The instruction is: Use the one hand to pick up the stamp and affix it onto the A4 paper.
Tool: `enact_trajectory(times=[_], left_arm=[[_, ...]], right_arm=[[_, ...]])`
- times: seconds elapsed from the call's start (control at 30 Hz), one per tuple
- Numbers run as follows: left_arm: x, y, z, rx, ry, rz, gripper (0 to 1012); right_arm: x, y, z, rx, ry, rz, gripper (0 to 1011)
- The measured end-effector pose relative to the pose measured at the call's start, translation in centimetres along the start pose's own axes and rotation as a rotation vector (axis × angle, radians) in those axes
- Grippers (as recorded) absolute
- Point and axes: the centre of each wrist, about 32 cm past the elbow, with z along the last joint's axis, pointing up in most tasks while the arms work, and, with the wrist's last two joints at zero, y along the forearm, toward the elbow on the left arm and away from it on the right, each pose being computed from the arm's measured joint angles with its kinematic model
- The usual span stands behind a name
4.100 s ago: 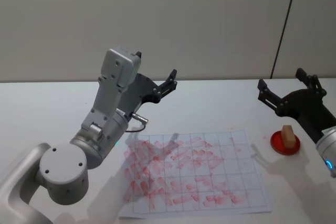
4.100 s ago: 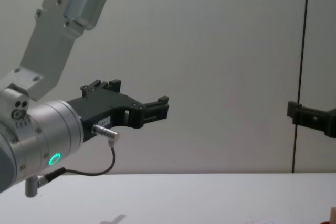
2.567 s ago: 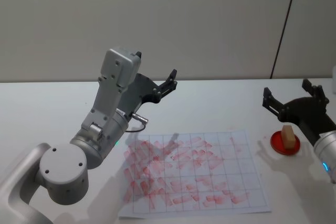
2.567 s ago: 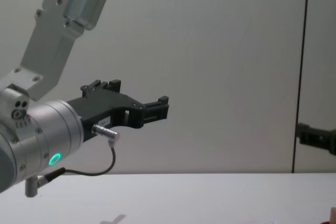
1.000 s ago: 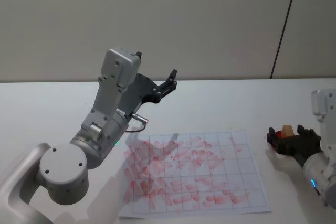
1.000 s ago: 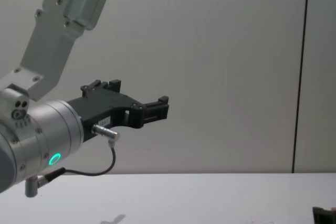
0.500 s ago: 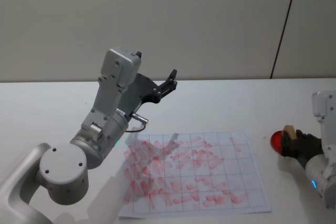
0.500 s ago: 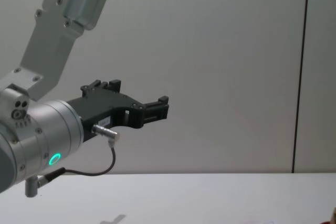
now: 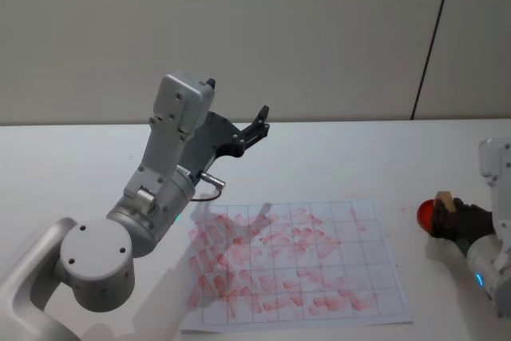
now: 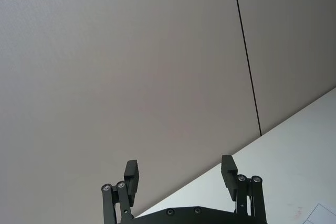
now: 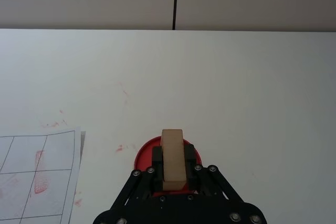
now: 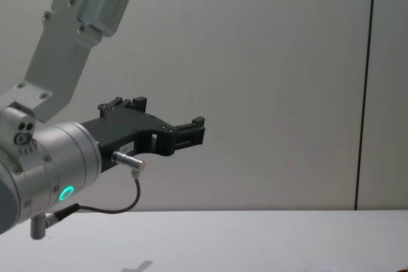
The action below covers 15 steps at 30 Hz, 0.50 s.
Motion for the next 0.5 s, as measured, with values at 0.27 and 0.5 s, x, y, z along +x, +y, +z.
enact_trajectory(times=[0.27, 0.5], left_arm=[[0.0, 0.0, 0.0, 0.0, 0.0, 0.0, 1001], [0.0, 0.0, 0.0, 0.0, 0.0, 0.0, 1001]], right_arm=[[0.0, -0.4, 0.7, 0.052, 0.025, 0.027, 225], [-0.2, -1.0, 2.0, 0.109, 0.034, 0.078, 225]])
